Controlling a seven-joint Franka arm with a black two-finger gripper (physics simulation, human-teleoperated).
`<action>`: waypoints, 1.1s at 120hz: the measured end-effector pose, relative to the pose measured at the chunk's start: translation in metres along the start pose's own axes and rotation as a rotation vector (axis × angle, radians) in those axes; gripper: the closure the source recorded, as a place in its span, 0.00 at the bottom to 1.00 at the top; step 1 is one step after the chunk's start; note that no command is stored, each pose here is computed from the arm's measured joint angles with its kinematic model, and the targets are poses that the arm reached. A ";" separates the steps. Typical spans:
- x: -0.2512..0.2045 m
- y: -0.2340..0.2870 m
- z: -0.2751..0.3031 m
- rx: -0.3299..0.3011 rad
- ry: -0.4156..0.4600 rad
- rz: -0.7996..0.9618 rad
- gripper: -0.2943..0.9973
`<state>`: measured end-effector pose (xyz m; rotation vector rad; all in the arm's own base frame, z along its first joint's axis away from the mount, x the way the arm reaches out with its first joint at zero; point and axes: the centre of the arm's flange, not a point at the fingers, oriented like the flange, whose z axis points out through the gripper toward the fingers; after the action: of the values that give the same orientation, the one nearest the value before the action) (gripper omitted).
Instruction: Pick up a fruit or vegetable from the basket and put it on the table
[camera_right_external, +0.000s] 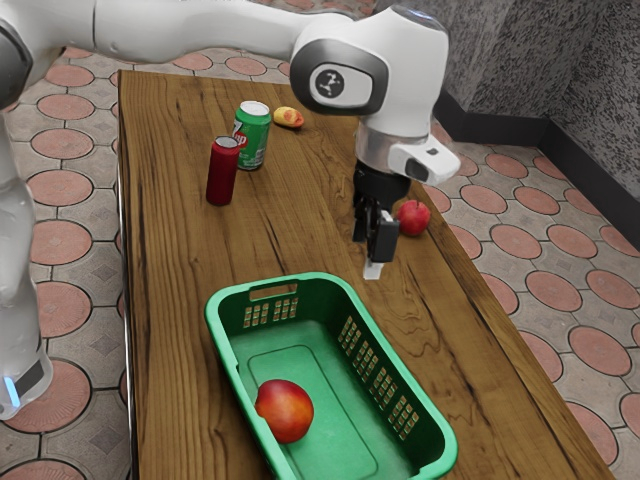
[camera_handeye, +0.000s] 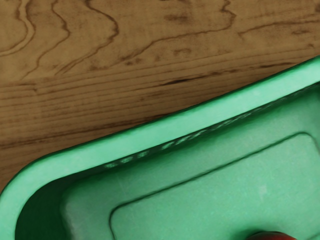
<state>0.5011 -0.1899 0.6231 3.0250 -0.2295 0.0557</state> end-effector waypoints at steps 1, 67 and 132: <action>-0.001 0.002 0.000 -0.003 0.003 0.002 0.23; -0.097 0.066 0.019 0.018 0.127 -0.073 0.23; -0.119 0.078 0.074 -0.052 -0.005 -0.118 0.23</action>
<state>0.3733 -0.2568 0.5523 2.9797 -0.0515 0.0324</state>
